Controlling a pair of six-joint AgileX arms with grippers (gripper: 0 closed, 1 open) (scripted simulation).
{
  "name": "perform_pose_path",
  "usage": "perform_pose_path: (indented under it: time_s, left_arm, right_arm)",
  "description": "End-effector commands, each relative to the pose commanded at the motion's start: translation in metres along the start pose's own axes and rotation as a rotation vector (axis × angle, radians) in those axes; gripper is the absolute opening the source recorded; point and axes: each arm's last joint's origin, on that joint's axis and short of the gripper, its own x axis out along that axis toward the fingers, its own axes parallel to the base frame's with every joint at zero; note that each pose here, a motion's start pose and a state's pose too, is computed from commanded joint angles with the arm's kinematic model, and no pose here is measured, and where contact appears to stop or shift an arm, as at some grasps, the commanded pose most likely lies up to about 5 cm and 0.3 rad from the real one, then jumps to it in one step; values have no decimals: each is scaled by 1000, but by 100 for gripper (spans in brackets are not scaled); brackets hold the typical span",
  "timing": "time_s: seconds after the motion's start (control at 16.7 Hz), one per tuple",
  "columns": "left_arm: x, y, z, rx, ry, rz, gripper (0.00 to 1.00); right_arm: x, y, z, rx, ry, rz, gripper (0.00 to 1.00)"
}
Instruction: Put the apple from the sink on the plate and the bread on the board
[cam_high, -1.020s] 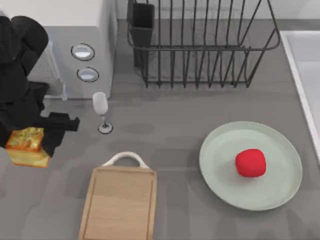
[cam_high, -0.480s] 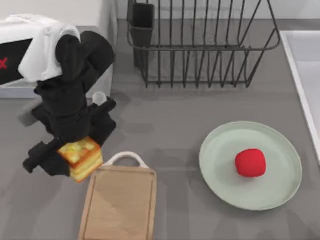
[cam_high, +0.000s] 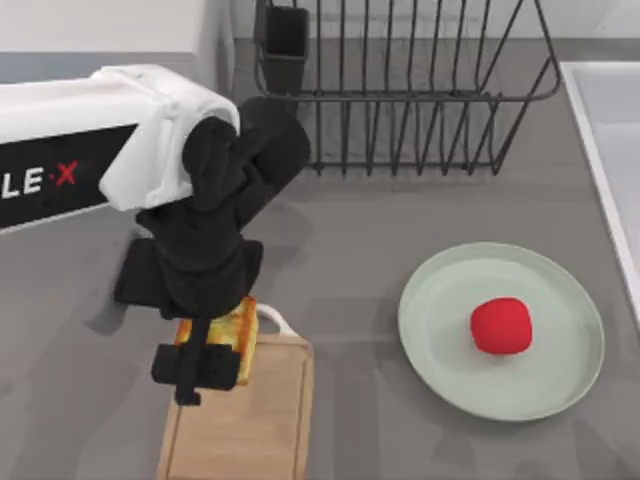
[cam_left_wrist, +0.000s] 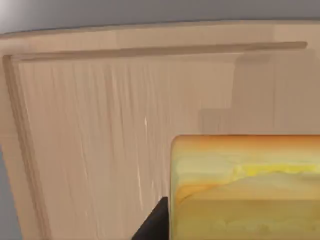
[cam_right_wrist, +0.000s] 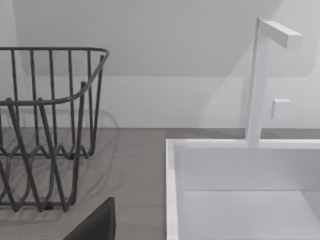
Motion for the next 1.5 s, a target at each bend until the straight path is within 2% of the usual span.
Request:
perform_pose_path:
  time_s: [0.3, 0.72, 1.26, 1.5]
  left_arm:
    - [0, 7, -12, -121, 7, -13, 0]
    - [3, 6, -11, -124, 6, -11, 0]
    - [43, 7, -13, -122, 10, -17, 0]
    - [45, 7, -13, -122, 7, -13, 0]
  right_arm:
    - [0, 0, 0, 0, 0, 0, 100]
    - [0, 0, 0, 0, 0, 0, 100]
    - [0, 0, 0, 0, 0, 0, 100]
    - [0, 0, 0, 0, 0, 0, 100]
